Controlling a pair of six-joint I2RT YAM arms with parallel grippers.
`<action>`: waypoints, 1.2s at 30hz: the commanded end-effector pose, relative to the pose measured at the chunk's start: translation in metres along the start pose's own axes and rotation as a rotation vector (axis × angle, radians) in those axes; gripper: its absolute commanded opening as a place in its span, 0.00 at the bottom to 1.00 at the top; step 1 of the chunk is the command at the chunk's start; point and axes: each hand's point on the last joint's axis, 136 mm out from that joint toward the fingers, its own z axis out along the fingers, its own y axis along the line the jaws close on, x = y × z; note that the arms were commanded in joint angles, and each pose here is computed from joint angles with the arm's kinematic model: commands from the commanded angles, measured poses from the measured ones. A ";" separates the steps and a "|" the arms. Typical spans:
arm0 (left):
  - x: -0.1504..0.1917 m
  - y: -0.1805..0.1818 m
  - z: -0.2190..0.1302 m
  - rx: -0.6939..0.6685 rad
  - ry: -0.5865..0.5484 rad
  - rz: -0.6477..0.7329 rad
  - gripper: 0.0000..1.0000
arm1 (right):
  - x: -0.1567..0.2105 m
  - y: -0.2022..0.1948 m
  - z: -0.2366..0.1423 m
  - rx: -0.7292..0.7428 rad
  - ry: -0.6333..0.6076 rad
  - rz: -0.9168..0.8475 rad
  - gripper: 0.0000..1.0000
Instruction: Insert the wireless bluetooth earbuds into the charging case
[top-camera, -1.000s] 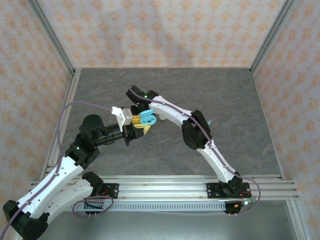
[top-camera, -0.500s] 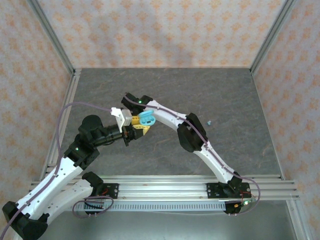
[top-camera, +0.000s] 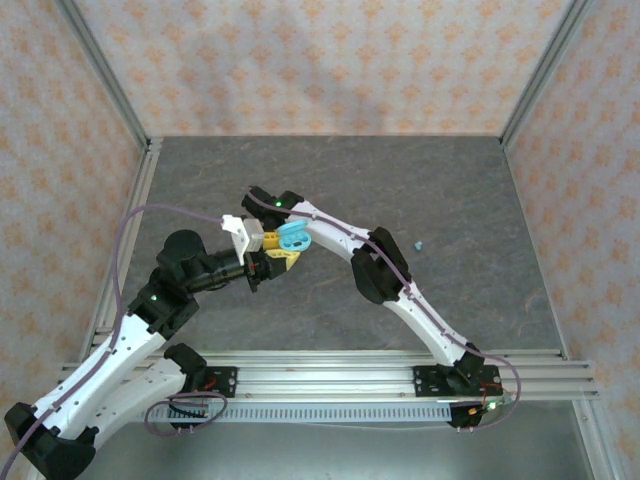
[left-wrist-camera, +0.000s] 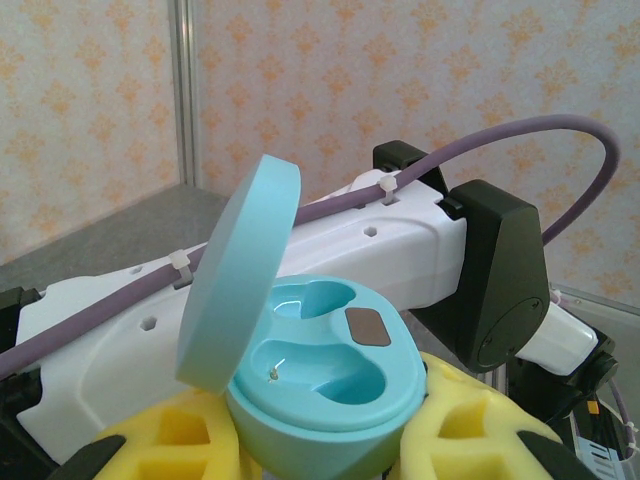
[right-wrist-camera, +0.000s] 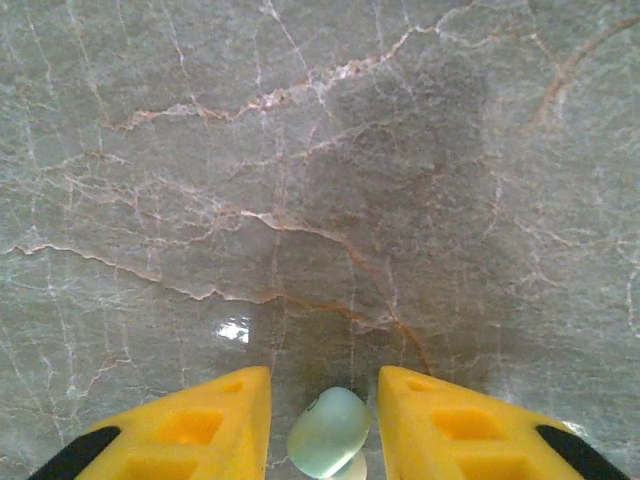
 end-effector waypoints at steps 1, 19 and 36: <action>-0.015 -0.005 -0.006 -0.001 -0.036 0.038 0.10 | 0.005 -0.010 0.006 0.060 0.015 -0.022 0.31; -0.013 -0.003 -0.005 -0.009 -0.037 0.033 0.10 | 0.025 -0.036 -0.054 0.043 0.013 -0.008 0.14; -0.014 0.002 0.001 -0.015 -0.065 0.039 0.10 | 0.054 -0.132 -0.194 -0.107 -0.309 0.227 0.10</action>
